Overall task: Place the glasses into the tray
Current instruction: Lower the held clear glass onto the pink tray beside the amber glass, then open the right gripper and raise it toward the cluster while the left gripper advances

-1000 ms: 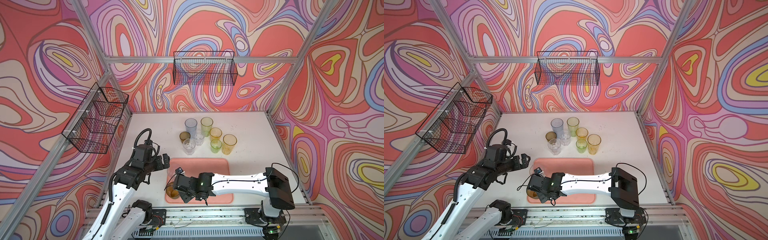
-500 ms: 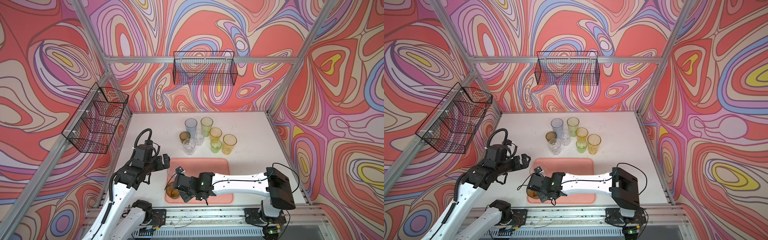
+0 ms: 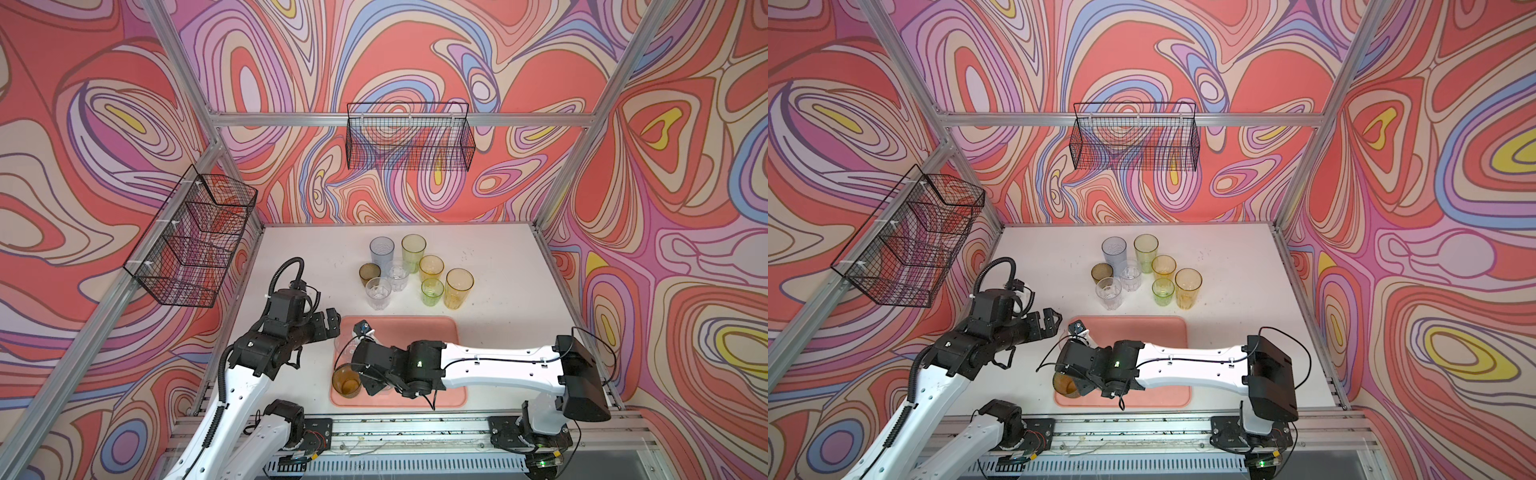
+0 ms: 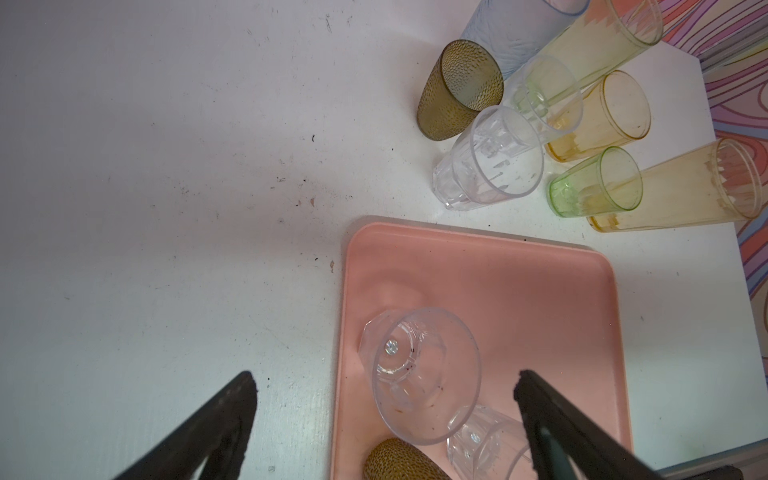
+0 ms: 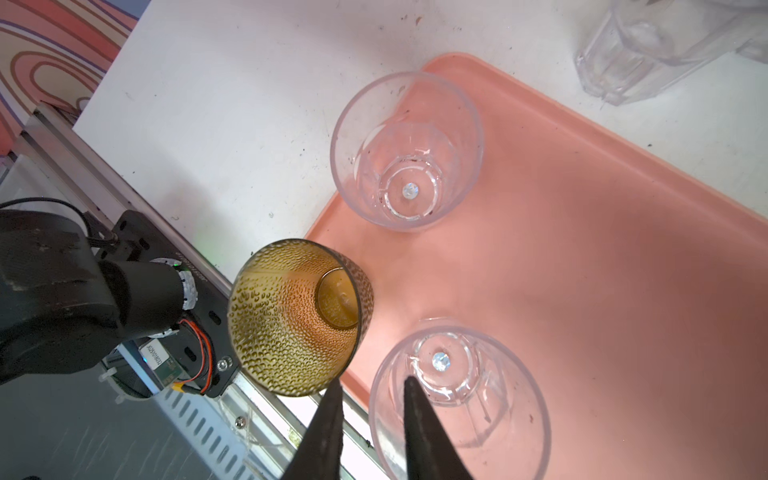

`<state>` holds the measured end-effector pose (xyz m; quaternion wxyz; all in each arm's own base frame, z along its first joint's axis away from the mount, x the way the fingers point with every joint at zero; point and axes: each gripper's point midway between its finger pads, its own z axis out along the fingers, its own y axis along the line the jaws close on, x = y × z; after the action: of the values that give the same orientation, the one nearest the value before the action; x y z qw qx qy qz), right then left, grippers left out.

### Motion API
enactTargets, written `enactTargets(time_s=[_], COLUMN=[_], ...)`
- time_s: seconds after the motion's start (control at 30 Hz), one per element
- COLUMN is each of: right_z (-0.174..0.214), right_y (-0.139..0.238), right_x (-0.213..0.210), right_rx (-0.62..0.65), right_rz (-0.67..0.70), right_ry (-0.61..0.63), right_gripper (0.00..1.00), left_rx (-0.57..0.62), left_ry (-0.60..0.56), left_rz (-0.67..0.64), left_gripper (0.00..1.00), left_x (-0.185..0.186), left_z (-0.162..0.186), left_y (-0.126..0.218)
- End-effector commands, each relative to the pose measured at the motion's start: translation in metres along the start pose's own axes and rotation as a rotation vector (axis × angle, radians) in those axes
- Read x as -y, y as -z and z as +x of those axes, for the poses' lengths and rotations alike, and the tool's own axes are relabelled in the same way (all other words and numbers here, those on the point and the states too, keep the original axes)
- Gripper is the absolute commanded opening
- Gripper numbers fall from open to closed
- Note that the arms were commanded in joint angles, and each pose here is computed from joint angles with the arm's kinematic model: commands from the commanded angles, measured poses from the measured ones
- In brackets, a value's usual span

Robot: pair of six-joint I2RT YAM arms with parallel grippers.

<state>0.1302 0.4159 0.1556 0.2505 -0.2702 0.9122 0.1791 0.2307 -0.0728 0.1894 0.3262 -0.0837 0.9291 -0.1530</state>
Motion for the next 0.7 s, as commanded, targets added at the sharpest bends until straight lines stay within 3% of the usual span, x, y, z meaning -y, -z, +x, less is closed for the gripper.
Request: enactTargets(time_s=[0.0,0.13,0.4,0.47,0.67], right_z=[-0.023,-0.046,-0.097,-0.112,-0.147], right_y=[0.017,0.023,0.029,0.03,0.023], right_x=[0.008,0.015,0.054,0.066,0.098], right_rx=[0.092,0.139,0.173,0.188,0.203], right_rz=[0.053,0.087,0.142,0.149,0.148], right_ry=[0.012,0.007,-0.055,-0.078,-0.143], right_gripper=[0.24,0.25,0.49,0.59,0.68], left_rx=[0.018,0.032,-0.005,-0.015,-0.005], left_ry=[0.0,0.002,0.02,0.027,0.03], left_rz=[-0.002,-0.016,-0.003,0.005,0.06], left_gripper=[1.0,1.0,1.0,1.0,1.0], left_x=[-0.002,-0.005,-0.001,0.002,0.021], left_z=[-0.001,-0.003,-0.002,-0.003,-0.024], left_y=[-0.001,0.0,-0.009,-0.012,-0.021])
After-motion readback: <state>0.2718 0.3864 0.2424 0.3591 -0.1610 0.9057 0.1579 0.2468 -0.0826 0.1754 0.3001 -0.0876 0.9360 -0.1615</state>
